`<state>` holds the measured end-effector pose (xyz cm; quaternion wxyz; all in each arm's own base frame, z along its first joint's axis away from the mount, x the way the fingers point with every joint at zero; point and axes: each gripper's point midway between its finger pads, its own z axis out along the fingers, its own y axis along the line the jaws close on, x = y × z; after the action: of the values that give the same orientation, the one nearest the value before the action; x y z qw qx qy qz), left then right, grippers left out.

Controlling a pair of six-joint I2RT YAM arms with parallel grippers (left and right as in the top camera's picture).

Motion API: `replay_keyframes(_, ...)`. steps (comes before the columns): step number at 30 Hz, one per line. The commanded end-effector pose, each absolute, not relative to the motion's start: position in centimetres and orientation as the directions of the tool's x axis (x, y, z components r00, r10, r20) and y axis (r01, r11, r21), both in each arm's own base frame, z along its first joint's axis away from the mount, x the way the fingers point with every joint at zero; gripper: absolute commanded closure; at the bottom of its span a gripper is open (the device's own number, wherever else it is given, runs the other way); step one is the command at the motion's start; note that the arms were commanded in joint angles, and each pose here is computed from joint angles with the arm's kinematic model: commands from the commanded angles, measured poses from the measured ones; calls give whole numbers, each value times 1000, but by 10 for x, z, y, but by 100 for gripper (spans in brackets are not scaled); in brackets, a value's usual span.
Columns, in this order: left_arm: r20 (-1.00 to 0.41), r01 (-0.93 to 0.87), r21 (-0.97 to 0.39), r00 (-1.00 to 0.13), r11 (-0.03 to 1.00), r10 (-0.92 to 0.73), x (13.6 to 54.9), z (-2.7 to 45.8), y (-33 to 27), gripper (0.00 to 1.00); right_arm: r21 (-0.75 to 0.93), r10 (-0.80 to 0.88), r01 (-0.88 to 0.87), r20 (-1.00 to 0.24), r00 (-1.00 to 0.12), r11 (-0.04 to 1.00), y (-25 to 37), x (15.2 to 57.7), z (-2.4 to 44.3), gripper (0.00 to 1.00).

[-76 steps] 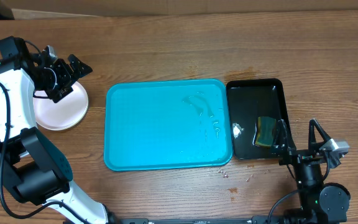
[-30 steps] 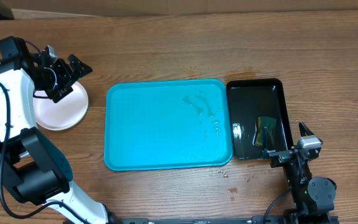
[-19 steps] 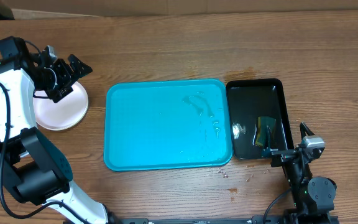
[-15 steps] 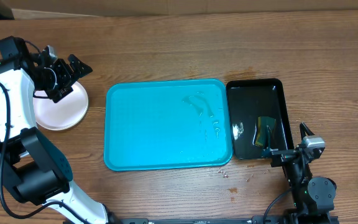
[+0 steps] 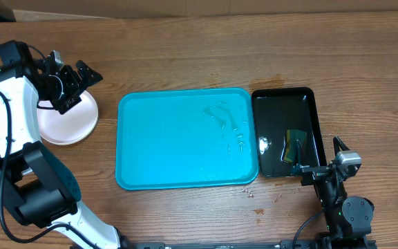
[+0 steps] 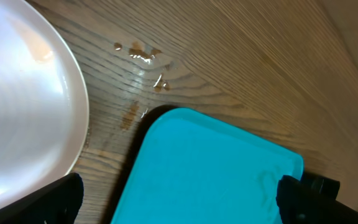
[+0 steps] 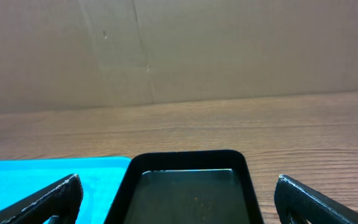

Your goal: Clean dirty plates on tray and stack at the side

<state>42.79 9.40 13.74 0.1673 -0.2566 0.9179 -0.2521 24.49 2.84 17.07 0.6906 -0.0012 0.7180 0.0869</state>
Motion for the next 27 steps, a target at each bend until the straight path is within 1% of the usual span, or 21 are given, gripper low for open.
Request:
replay_keyframes(1, -269, -280, -550, -833, 787, -484, 434, 169, 70, 0, 131, 127, -102, -991, -37, 986, 24, 245, 170, 0)
replay_keyframes(4, -333, -229, -492, -842, 840, -425, 433, 187, 49, 0, 131, 127, -102, -991, -37, 986, 24, 245, 170, 0)
replay_keyframes(7, -410, -169, -407, -844, 897, -345, 430, 208, 24, 0, 131, 127, -102, -991, -37, 986, 24, 245, 170, 0)
replay_keyframes(10, -479, -105, -358, -832, 928, -279, 424, 233, 0, 0, 131, 127, -102, -991, -37, 986, 24, 245, 170, 0)
replay_keyframes(13, -562, -26, -343, -795, 939, -228, 410, 270, -22, 0, 131, 128, -102, -991, -37, 986, 24, 245, 170, 0)
replay_keyframes(17, -681, 75, -333, -709, 940, -184, 379, 329, -44, 0, 131, 127, -102, -991, -37, 986, 24, 245, 170, 0)
replay_keyframes(21, -782, 145, -315, -600, 938, -170, 341, 381, -52, 0, 131, 128, -102, -991, -37, 986, 24, 245, 170, 0)
replay_keyframes(22, -826, 169, -302, -537, 938, -170, 319, 405, -52, 0, 131, 127, -102, -991, -37, 986, 24, 245, 170, 0)
replay_keyframes(24, -868, 193, -288, -467, 938, -170, 293, 428, -52, 0, 131, 128, -102, -991, -37, 986, 24, 245, 170, 0)
replay_keyframes(27, -903, 216, -271, -395, 938, -170, 259, 444, -52, 0, 131, 127, -102, -991, -37, 986, 24, 245, 170, 0)
